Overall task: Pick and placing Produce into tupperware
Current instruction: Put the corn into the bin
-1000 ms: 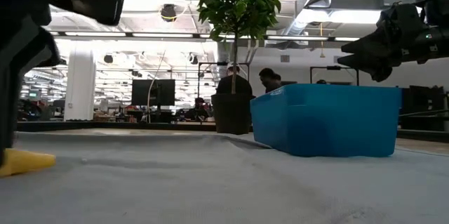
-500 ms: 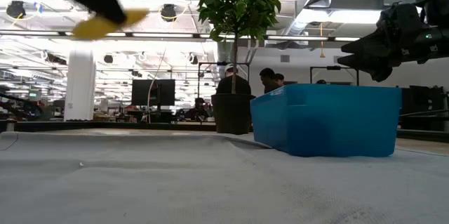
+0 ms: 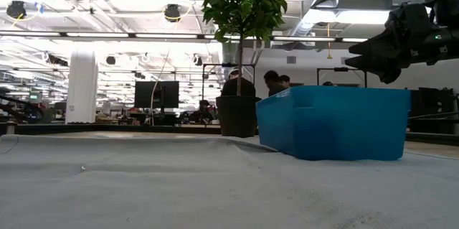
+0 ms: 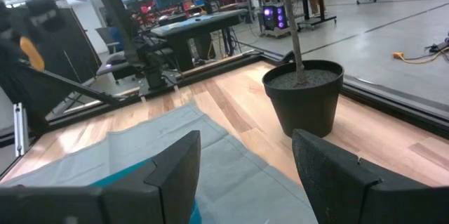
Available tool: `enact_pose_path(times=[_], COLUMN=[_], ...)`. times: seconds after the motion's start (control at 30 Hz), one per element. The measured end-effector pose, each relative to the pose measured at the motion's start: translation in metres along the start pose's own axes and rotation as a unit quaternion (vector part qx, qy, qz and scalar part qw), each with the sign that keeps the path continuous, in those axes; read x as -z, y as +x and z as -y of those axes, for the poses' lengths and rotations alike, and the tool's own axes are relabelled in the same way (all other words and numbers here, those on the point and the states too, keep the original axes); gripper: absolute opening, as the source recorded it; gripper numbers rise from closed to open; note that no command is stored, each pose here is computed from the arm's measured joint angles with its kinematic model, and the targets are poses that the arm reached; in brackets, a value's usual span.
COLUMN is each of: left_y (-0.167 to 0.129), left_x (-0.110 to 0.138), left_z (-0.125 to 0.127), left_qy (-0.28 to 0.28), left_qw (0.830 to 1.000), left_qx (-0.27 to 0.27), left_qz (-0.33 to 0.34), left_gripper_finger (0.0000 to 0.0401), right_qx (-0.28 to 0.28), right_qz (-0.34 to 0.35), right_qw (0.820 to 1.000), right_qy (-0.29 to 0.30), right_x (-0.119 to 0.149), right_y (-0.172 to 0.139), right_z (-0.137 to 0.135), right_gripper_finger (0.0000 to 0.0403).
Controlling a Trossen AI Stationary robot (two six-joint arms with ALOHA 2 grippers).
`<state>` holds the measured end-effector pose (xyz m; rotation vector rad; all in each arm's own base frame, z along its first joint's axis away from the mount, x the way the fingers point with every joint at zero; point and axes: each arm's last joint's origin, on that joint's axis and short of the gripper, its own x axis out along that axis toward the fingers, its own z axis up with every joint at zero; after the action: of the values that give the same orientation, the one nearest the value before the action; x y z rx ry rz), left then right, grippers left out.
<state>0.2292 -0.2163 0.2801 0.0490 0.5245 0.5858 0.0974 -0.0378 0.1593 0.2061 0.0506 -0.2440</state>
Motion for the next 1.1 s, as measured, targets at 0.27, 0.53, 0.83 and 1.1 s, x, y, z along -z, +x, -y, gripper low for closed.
enact_pose_path(times=[0.27, 0.53, 0.83, 1.1], left_y=[-0.034, -0.051, -0.043, -0.017], left_x=[-0.016, -0.028, -0.01, 0.05], left_z=[-0.041, -0.088, -0.137, -0.177], left_qy=[-0.024, -0.059, -0.091, -0.18], left_qw=[0.998, 0.99, 0.982, 0.964], left_qx=[0.001, -0.021, -0.023, -0.015], left_qz=[0.063, 0.13, 0.165, 0.194], left_gripper_finger=[0.0028, 0.0025, 0.0024, 0.0024], right_qx=[0.0, 0.0, 0.0, 0.0], right_qz=[0.0, 0.0, 0.0, 0.0], right_qw=[1.0, 1.0, 1.0, 1.0], right_qy=[0.0, 0.0, 0.0, 0.0], right_x=[0.0, 0.0, 0.0, 0.0], right_y=[0.0, 0.0, 0.0, 0.0], right_z=[0.0, 0.0, 0.0, 0.0], right_gripper_finger=[0.0249, 0.0249, 0.0249, 0.0249])
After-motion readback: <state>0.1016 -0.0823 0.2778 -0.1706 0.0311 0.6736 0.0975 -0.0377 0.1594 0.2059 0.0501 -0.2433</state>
